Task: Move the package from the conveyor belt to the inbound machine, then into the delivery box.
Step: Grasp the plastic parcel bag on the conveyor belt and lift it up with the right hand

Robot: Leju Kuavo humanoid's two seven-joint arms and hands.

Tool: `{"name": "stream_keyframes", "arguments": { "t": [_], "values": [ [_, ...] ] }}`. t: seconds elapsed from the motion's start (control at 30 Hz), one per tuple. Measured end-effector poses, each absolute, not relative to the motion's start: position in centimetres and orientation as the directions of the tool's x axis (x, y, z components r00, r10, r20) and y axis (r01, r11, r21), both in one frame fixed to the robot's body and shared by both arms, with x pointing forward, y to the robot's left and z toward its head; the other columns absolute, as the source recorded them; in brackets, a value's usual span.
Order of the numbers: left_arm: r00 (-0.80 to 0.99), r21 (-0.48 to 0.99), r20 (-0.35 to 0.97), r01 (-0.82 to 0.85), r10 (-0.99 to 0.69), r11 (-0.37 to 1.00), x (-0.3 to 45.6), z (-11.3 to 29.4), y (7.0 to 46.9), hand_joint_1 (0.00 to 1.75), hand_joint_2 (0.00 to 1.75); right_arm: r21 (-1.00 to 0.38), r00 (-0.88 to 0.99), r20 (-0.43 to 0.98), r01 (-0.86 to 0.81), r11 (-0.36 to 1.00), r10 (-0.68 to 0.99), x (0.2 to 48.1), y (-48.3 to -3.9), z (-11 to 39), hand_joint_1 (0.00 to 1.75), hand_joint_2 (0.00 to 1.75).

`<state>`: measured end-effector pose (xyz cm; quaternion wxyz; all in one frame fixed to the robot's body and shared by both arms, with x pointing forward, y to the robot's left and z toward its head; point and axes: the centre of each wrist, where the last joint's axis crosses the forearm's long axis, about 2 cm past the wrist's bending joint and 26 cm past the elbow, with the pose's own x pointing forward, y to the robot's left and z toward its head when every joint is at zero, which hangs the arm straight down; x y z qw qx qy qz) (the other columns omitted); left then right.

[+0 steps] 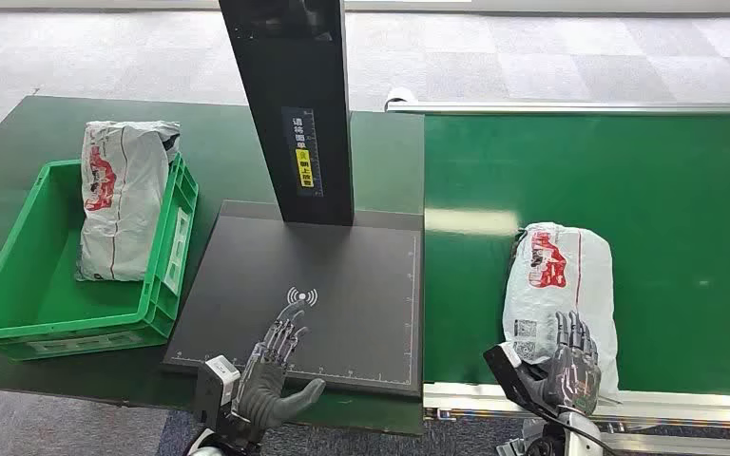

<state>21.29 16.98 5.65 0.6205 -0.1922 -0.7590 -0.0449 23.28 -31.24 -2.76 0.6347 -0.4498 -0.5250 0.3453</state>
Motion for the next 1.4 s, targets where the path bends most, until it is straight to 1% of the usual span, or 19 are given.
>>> {"name": "stream_keyframes", "arguments": {
  "t": [0.23, 0.97, 1.4],
  "values": [
    [-0.156, -0.166, 0.960, 0.352, 0.233, 0.921, 21.28, 5.64, 16.99, 0.00, 1.75, -0.919, 0.217, 0.391, 0.029, 0.394, 0.895, 22.99, -31.26, -2.98, 1.75, 1.75],
    [-0.156, -0.167, 0.960, 0.344, 0.231, 0.924, 21.32, 5.57, 17.25, 0.00, 1.75, -0.914, 0.215, 0.402, 0.029, 0.405, 0.890, 22.97, -31.19, -3.01, 1.75, 1.75],
    [-0.161, -0.167, 0.959, 0.344, 0.233, 0.924, 21.49, 5.72, 17.18, 0.00, 1.75, -0.863, 0.199, 0.504, 0.079, 0.499, 0.840, 22.73, -30.99, -2.57, 1.75, 1.75]
  ]
}}
